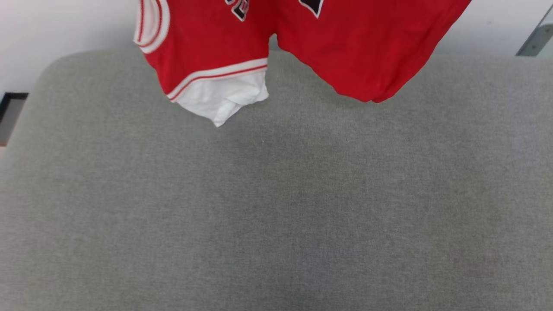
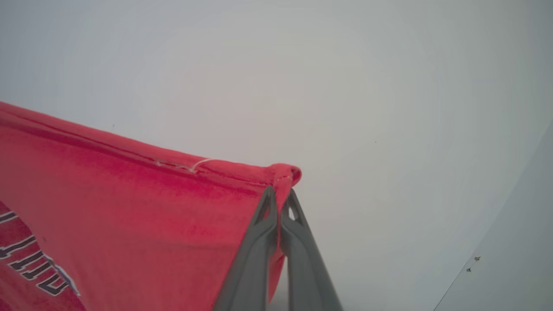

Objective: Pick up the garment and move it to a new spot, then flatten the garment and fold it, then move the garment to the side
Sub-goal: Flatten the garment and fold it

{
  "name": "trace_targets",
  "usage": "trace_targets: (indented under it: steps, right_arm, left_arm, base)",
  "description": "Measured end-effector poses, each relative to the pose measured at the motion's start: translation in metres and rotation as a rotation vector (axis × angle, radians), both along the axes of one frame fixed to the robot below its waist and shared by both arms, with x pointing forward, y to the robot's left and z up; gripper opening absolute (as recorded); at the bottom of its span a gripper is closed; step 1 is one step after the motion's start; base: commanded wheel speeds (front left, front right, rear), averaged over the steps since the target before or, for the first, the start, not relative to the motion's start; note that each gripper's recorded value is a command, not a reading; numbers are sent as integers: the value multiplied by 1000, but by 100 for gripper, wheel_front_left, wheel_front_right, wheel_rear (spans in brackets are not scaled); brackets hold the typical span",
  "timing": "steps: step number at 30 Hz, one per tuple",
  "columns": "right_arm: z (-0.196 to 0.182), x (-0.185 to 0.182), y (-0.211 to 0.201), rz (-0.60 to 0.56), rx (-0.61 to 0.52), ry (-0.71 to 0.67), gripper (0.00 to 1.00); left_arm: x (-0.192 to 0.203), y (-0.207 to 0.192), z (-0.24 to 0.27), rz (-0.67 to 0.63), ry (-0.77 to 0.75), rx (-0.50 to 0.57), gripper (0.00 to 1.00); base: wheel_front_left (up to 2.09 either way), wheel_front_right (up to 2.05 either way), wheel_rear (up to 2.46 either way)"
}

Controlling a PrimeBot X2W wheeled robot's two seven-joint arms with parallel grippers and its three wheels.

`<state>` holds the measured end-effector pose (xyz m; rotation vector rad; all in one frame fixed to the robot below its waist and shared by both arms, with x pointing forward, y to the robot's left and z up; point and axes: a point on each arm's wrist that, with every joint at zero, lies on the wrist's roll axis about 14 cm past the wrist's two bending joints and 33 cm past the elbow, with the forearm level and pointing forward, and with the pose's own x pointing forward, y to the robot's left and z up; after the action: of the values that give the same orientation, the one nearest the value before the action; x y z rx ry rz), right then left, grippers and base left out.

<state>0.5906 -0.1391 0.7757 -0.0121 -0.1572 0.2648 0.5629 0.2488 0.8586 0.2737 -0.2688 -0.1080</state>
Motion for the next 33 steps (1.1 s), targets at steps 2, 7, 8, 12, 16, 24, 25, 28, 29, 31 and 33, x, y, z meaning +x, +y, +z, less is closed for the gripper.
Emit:
trace_targets:
  steps: [2, 7, 8, 12, 16, 24, 25, 28, 29, 31, 33]
  right_arm:
    - [2, 6, -2, -9, 5, -16, 0]
    - [1, 26, -3, -37, 7, -71, 0]
    - [1, 31, -4, -47, -3, -87, 0]
    - [-2, 53, -8, -85, -24, -169, 0]
    - [-10, 74, -17, -132, -60, -267, 0]
    - [-78, 118, -26, -181, -158, -264, 0]
    - [-92, 123, -25, -178, -166, -242, 0]
    - [-140, 135, -20, -160, -177, -148, 0]
    - [-158, 137, -18, -152, -182, -112, 0]
    - [-192, 137, -12, -132, -191, -37, 0]
    - [-215, 133, -5, -108, -201, 17, 0]
  left_arm:
    - [9, 0, 0, 3, -7, -7, 0]
    - [34, -2, 2, 12, -56, 11, 0]
    - [39, -2, 3, 14, -71, 18, 0]
    - [62, -10, 6, 5, -150, 49, 0]
    - [79, -31, 20, -58, -296, 39, 0]
    - [116, -58, -12, -168, -345, 14, 0]
    - [121, -58, -25, -178, -330, 13, 0]
    - [137, -62, -86, -208, -229, 34, 0]
    - [139, -64, -108, -218, -186, 45, 0]
    - [140, -67, -149, -243, -99, 52, 0]
    - [134, -69, -184, -267, -13, 68, 0]
  base:
    - [0, 0, 0]
    - [0, 0, 0]
    - [0, 0, 0]
    - [0, 0, 0]
    - [0, 0, 0]
    - [0, 0, 0]
    - [0, 0, 0]
    - [0, 0, 0]
    - [0, 0, 0]
    - [0, 0, 0]
    - [0, 0, 0]
